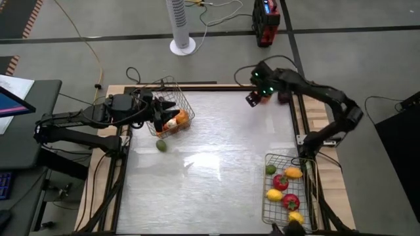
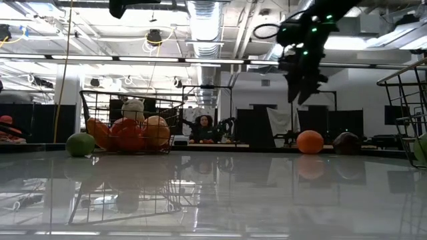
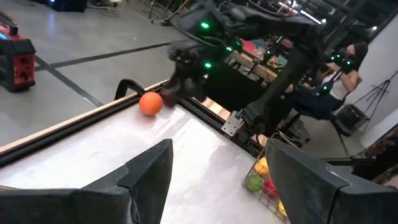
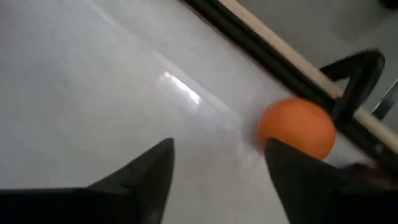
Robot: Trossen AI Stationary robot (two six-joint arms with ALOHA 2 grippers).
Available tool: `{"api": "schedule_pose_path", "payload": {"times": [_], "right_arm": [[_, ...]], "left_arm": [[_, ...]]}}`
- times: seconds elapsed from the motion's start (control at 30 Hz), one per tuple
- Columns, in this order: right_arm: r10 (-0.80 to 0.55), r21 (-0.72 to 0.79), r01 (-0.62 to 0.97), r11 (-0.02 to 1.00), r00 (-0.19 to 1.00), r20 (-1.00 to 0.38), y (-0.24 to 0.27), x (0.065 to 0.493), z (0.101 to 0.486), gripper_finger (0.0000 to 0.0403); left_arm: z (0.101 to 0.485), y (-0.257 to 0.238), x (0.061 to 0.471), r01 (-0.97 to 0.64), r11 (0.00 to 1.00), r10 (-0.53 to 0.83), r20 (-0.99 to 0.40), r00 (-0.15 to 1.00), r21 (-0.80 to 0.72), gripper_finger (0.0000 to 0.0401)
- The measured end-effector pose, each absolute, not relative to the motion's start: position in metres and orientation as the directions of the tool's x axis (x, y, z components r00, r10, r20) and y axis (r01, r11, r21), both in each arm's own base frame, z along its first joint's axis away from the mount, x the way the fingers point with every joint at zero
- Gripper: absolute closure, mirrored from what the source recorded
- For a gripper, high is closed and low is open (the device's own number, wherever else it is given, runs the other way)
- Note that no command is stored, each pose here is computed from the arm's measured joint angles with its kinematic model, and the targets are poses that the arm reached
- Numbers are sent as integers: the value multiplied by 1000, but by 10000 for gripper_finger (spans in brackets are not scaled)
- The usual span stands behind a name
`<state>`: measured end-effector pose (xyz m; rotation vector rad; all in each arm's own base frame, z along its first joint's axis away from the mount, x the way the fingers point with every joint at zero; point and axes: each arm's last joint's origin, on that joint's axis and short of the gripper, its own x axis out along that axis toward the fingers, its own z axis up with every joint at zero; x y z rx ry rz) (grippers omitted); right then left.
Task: Sort produce into baskets
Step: Put the orange into the bottom wire basket
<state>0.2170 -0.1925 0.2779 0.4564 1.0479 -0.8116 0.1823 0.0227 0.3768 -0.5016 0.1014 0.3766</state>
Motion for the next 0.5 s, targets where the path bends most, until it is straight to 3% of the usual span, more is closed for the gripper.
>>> {"api": "schedule_pose_path", "payload": {"times": [0.3,0.5], "right_arm": [[-202,-114,711,694,41,-978,-253,224,247,12],[-67,-86,693,716,-54,-996,-277,227,229,10]], "left_arm": [[377,22,182,-360,815,308,-185,933,-455,156],[377,22,182,-357,814,306,-185,934,-459,156]]}}
